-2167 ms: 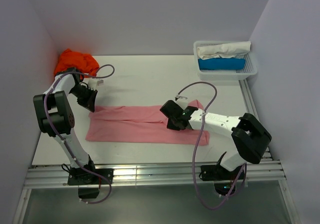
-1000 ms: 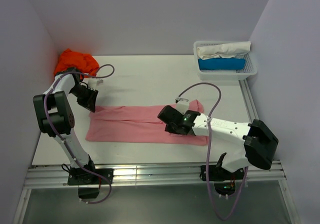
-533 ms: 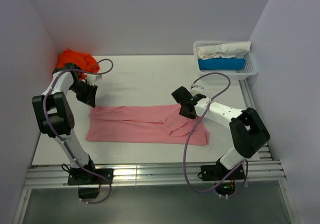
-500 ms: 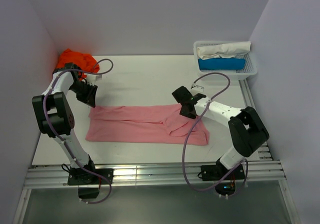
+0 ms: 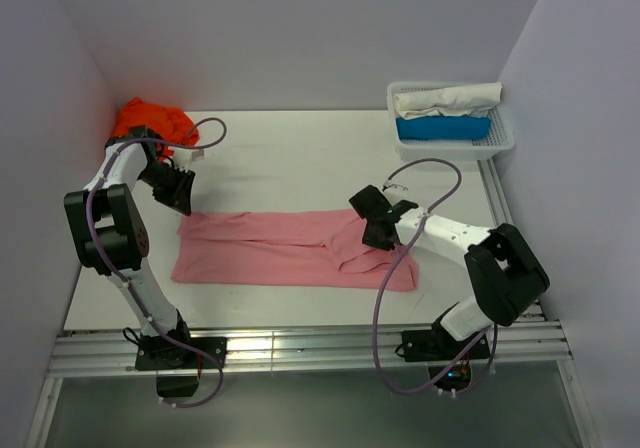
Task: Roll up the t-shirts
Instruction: Fold the tshirt
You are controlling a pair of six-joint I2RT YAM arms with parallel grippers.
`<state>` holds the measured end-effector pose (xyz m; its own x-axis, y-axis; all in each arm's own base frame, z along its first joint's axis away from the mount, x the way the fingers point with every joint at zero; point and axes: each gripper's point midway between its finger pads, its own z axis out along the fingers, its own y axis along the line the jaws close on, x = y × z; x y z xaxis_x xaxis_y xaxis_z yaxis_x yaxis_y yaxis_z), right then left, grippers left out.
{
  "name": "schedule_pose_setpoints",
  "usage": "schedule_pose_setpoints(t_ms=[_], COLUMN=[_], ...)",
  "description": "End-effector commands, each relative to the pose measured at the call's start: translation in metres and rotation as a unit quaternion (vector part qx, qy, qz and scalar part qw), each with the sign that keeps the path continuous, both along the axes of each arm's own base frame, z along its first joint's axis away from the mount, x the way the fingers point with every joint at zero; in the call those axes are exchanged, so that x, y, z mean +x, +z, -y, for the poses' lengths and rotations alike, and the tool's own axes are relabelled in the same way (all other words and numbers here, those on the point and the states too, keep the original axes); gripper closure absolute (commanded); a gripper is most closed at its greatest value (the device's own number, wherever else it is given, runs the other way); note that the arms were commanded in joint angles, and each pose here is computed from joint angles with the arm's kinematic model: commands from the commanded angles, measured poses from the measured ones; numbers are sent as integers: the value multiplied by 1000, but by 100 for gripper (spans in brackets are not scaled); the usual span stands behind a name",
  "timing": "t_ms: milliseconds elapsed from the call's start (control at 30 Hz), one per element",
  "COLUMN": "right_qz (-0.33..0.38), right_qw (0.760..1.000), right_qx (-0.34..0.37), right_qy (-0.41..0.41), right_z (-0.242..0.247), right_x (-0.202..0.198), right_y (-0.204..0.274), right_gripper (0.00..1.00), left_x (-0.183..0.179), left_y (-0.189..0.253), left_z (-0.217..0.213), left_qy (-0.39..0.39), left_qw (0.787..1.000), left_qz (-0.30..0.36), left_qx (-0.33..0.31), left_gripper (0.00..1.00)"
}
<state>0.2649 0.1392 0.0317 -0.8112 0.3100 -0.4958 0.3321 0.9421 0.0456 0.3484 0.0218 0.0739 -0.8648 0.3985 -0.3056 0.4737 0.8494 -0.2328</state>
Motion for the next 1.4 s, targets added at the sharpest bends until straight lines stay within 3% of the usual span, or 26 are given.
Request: schedule_pose_setpoints(t_ms=[0, 533, 733, 833, 1067, 1367], right_qz=[20, 21, 99, 138, 138, 112], right_qw=[999, 998, 991, 986, 987, 989], right_qx=[35, 66, 86, 87, 64, 52], right_qy=[8, 10, -1, -18, -59, -86], right_z=[-13, -14, -18, -10, 25, 51], right_x=[-7, -54, -29, -10, 27, 45], right_y=[12, 16, 68, 87, 76, 47], right_gripper=[68, 68, 59, 54, 53, 49], left_x=[3, 4, 22, 30, 37, 24], left_y=[12, 9, 21, 14, -9, -24], left_z=[5, 2, 0, 4, 6, 5], left_qy=[-6, -8, 4, 11, 24, 26], left_qw=[1000, 1000, 999, 999, 999, 998], left_qz=[16, 18, 44, 25, -15, -54], left_qx=[-13, -5, -5, -22, -37, -34], left_gripper=[68, 65, 55, 49, 49, 50])
